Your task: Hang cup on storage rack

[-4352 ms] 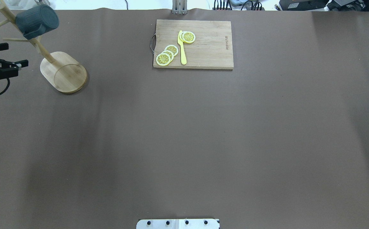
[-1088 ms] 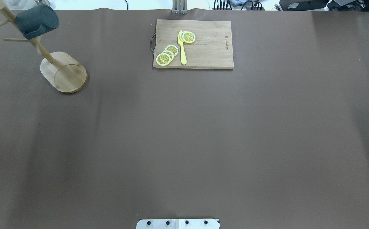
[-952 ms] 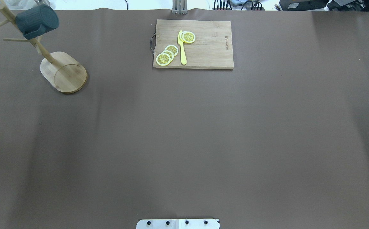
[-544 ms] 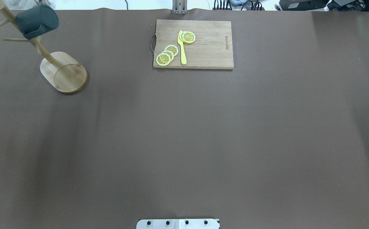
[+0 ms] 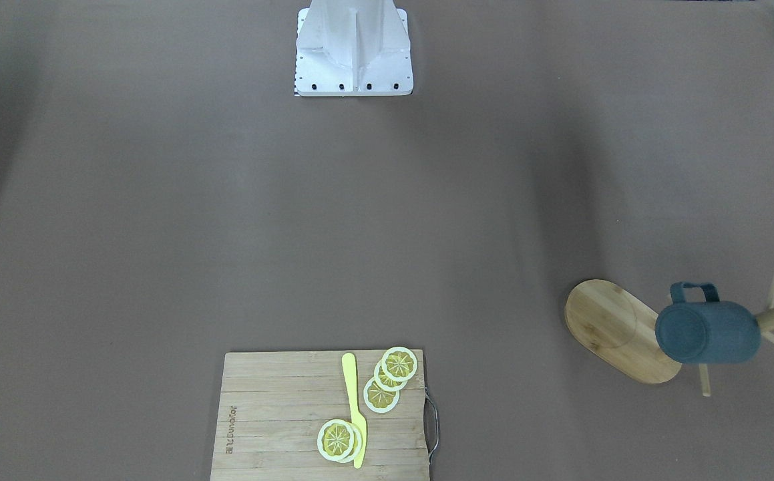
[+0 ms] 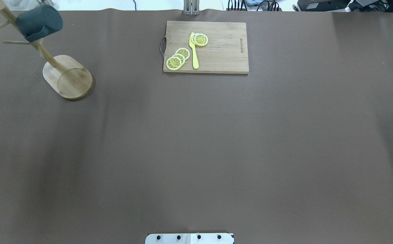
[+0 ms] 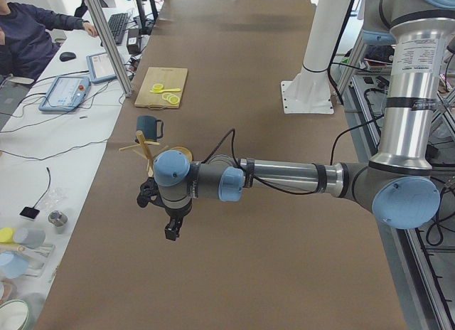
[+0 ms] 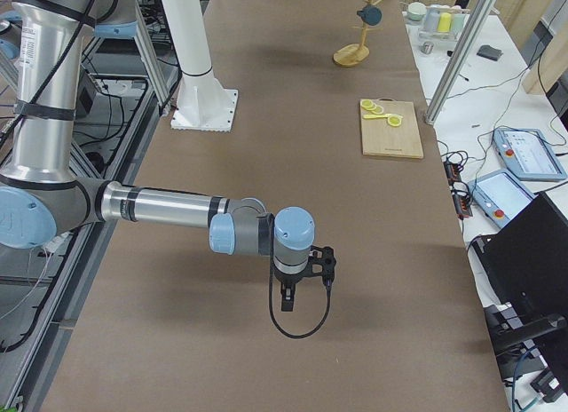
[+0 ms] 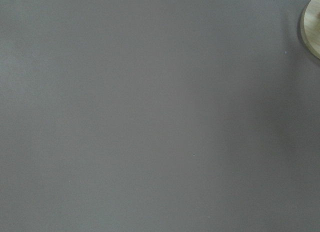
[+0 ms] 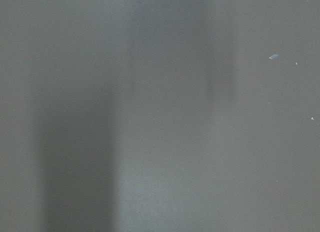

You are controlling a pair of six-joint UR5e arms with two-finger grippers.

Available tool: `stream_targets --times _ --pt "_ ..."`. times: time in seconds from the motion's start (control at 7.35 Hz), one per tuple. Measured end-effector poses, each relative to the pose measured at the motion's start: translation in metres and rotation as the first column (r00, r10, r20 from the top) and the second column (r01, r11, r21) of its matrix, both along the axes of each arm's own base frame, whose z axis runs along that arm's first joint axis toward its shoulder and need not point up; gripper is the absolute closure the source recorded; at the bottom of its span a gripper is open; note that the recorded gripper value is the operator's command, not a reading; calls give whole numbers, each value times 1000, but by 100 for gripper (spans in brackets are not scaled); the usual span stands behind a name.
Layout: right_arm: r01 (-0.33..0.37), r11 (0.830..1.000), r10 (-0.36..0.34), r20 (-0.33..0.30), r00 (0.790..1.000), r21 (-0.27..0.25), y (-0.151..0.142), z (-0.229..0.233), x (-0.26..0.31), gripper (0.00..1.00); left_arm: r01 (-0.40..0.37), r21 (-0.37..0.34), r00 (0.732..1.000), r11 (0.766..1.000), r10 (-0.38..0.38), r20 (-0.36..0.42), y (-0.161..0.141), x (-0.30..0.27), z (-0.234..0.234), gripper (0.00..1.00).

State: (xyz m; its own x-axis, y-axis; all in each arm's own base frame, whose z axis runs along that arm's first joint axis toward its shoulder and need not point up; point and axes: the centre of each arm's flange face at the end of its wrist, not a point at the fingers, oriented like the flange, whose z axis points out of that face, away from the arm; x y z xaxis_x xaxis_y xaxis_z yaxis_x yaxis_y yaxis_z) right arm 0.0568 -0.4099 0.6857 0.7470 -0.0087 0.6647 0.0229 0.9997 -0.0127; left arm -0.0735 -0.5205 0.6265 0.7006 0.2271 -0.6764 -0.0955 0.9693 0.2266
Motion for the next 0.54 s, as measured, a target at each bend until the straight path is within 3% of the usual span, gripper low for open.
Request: stream_targets --times 0.54 --pt "2 1000 -2 -80 997 -1 4 7 6 0 -3 3 1000 1000 3 0 1 1 0 1"
